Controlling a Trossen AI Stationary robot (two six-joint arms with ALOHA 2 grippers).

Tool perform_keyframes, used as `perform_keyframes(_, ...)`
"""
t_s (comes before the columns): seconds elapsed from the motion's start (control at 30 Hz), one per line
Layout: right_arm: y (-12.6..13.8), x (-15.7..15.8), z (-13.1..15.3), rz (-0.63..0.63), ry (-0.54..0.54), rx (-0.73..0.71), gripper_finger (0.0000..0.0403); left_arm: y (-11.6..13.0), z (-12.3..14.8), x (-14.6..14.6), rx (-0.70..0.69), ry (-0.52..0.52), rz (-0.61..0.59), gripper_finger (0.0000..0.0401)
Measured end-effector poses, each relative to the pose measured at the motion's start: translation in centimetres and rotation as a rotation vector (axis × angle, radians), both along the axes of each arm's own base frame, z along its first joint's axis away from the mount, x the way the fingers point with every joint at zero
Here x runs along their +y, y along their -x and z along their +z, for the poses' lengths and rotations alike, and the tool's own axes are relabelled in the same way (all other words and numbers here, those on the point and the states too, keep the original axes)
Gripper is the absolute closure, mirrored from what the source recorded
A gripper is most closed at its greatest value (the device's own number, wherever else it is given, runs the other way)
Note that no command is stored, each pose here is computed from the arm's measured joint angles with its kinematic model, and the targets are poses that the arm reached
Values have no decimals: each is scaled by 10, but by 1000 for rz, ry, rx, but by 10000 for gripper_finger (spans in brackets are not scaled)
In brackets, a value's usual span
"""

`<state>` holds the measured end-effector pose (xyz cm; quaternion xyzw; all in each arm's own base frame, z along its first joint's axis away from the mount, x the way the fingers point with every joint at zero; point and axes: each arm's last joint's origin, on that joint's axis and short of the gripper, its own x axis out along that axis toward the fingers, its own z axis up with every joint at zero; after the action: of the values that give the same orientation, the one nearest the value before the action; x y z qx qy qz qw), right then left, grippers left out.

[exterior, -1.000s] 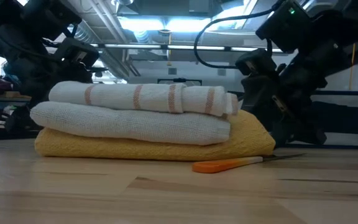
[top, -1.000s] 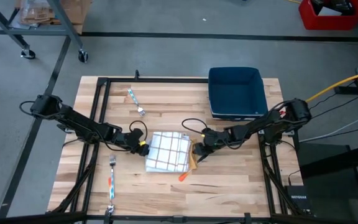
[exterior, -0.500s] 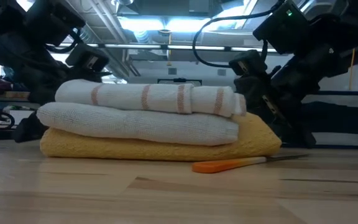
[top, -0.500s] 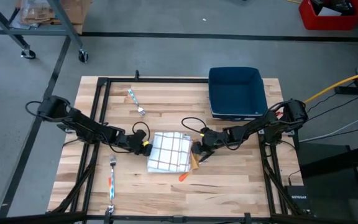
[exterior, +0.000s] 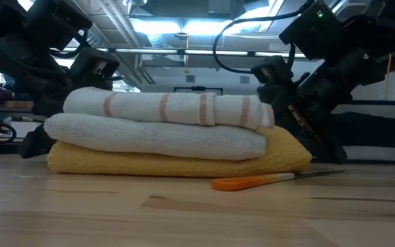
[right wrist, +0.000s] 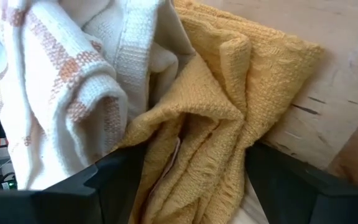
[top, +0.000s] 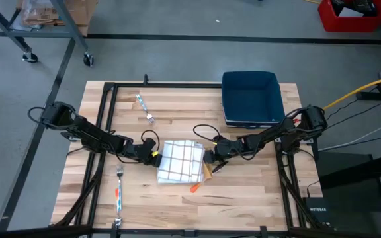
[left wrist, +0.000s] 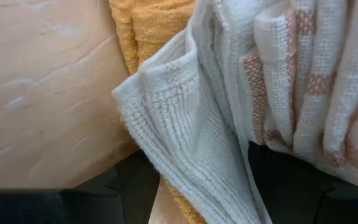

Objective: Fold towel
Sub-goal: Put the stacked folded towels into the blue bin

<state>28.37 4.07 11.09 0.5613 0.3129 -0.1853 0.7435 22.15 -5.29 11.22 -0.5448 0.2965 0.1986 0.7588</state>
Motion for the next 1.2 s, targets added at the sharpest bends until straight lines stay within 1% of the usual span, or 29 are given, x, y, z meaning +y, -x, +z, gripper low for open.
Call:
perform_keyframes(0.17, -1, 0, 1, -2, -1, -24, 127, -1, 0, 0, -11, -3, 12, 165)
perform_keyframes(0.27, -2, 0, 1, -9, 8, -37, 153, -1, 1, 0, -17, -6, 16, 178)
perform_keyframes(0.33, -2, -1, 1, -21, 20, -38, 183, -1, 1, 0, -17, -10, 16, 198)
perform_keyframes(0.43, -4, -1, -4, -21, 19, -42, 237, -2, 1, 1, -32, -33, 1, 237)
perform_keyframes(0.57, -12, 0, -5, -13, 1, -121, 319, -5, 5, 0, -81, -56, -21, 296)
perform_keyframes(0.67, -15, 0, -4, -9, -4, -168, 375, -5, 6, 0, -93, -64, -31, 338)
perform_keyframes(0.73, -16, 1, -2, 16, 16, -199, 380, -6, 7, 0, -111, -69, -39, 364)
perform_keyframes(0.8, -19, 1, 2, 25, 22, -231, 373, -9, 10, -1, -150, -65, -42, 384)
perform_keyframes(0.87, -23, 2, 6, 33, 14, -253, 359, -12, 15, -2, -201, -58, -45, 386)
perform_keyframes(0.93, -26, 3, 10, 49, 0, -268, 354, -16, 21, -3, -245, -64, -55, 385)
perform_keyframes(1.0, -30, 4, 14, 61, -2, -285, 361, -21, 27, -4, -275, -66, -61, 384)
perform_keyframes(1.1, -37, 6, 22, 102, 22, -321, 379, -27, 34, -6, -297, -74, -73, 387)
perform_keyframes(1.2, -43, 7, 29, 120, 47, -352, 379, -30, 38, -7, -315, -86, -82, 387)
